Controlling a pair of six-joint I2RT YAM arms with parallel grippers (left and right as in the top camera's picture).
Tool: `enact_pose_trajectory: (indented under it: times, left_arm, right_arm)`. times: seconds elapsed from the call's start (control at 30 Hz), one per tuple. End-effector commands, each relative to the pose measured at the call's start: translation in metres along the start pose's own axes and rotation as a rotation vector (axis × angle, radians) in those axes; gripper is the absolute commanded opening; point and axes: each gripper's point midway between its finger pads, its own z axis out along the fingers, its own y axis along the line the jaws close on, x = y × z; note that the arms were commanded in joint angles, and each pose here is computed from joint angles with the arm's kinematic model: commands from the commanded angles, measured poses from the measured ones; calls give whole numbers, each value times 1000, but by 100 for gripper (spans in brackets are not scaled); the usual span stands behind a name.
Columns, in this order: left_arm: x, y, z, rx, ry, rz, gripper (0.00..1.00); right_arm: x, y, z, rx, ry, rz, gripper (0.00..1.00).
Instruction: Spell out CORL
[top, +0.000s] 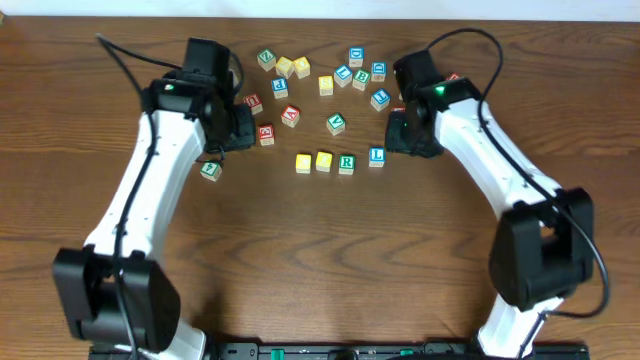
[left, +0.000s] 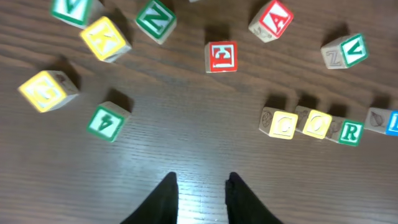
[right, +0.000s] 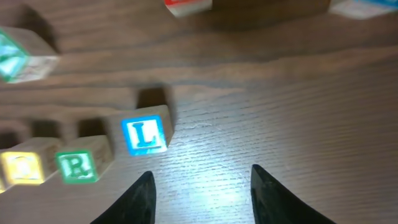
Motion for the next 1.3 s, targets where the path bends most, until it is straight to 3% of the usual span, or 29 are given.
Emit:
enact_pose_trajectory:
  times: [0.0,0.33,1.27]
  left_arm:
    - [10,-14,20,12,51,47,20]
    - [16,-27,53,2,101,54,11]
    - [32,-33,102,75,122,35,11]
  right_arm:
    - [4,-5,24,31,51,62,41]
    - [10,-6,63,41,112,75,36]
    - [8,-5,64,28,111,81,42]
